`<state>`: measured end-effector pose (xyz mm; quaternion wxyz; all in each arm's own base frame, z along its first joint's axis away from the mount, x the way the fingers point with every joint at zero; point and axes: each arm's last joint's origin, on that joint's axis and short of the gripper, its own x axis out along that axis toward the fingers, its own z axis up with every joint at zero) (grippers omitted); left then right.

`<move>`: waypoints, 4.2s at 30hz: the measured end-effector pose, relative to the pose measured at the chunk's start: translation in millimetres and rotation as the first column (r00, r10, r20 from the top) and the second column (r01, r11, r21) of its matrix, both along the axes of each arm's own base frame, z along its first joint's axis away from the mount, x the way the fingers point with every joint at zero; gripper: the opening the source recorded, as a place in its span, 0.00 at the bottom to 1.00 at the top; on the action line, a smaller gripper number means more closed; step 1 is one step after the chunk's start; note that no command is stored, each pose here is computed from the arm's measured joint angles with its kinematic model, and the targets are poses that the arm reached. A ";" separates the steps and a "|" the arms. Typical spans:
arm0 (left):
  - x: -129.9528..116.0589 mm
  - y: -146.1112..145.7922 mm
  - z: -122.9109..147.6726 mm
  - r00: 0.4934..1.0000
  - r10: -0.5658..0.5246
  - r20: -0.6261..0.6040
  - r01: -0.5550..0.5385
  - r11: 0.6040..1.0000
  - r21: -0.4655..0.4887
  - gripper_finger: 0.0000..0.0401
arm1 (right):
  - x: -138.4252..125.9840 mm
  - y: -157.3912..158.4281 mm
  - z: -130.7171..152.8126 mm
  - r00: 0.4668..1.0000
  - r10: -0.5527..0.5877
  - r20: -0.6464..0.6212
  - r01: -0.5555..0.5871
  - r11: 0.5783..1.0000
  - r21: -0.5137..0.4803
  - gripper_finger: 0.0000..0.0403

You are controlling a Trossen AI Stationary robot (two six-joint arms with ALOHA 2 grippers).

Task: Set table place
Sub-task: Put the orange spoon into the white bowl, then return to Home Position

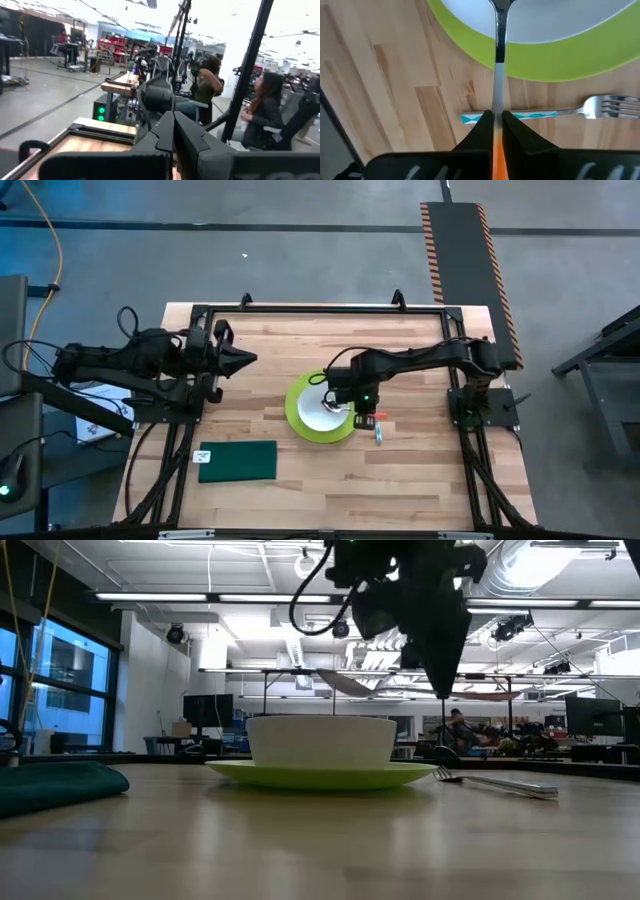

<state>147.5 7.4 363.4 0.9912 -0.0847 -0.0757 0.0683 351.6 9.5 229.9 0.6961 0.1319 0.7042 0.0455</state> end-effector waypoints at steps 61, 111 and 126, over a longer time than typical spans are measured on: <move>-5.9 1.9 -0.3 0.997 0.076 -0.014 -0.076 0.997 0.018 0.00 | 20.8 -28.7 -26.1 0.988 -0.152 0.024 0.149 0.984 0.102 0.16; -15.4 2.1 -9.2 0.987 0.089 -0.132 -0.086 0.996 0.027 0.00 | -140.2 -24.2 44.8 0.151 -0.058 0.987 0.195 0.980 0.028 0.15; -43.3 2.7 -2.9 0.970 0.138 -0.201 -0.134 0.990 0.031 0.00 | -144.3 -23.0 71.1 -0.023 0.028 0.999 0.167 0.986 -0.024 0.01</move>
